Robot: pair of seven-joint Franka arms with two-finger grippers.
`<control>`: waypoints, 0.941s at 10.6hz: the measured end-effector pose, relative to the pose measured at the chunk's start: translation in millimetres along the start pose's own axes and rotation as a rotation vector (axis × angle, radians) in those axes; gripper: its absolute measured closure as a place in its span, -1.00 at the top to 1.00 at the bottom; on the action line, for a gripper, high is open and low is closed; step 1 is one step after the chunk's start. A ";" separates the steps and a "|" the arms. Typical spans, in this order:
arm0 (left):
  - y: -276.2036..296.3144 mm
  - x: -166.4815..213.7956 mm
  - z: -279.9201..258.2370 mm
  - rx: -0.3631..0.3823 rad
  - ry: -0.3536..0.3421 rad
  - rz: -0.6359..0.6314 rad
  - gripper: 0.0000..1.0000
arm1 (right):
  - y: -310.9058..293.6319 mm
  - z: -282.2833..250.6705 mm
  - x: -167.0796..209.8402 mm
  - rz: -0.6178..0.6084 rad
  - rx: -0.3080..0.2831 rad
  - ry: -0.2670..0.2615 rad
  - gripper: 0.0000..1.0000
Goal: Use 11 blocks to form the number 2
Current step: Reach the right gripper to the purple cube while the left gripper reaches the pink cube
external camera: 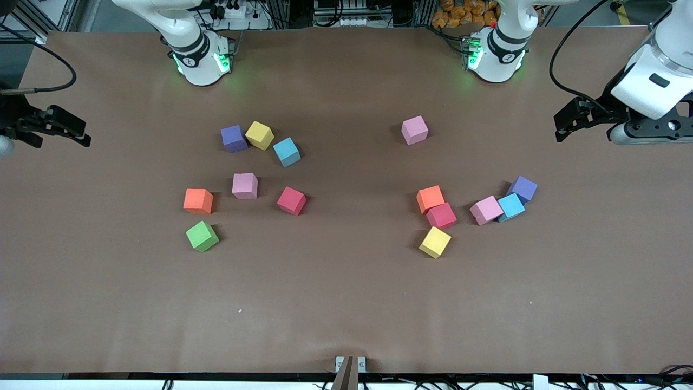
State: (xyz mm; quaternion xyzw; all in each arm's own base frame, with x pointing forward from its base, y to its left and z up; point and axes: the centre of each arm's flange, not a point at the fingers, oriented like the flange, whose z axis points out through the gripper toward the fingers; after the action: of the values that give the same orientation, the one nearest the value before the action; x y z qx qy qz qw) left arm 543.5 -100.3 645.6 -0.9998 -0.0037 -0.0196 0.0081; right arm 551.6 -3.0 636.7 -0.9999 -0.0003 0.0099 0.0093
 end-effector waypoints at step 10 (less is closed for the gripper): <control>33.9 -13.7 105.7 0.014 -0.207 -0.018 1.00 | -10.2 38.2 6.0 -0.012 0.042 -0.091 1.00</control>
State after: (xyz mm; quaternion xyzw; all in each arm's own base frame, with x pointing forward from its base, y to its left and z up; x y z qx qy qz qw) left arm 534.2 -132.6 539.0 -0.9963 -0.0137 0.0835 0.0145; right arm 556.9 7.9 598.6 -0.9980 -0.0064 0.0554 0.0304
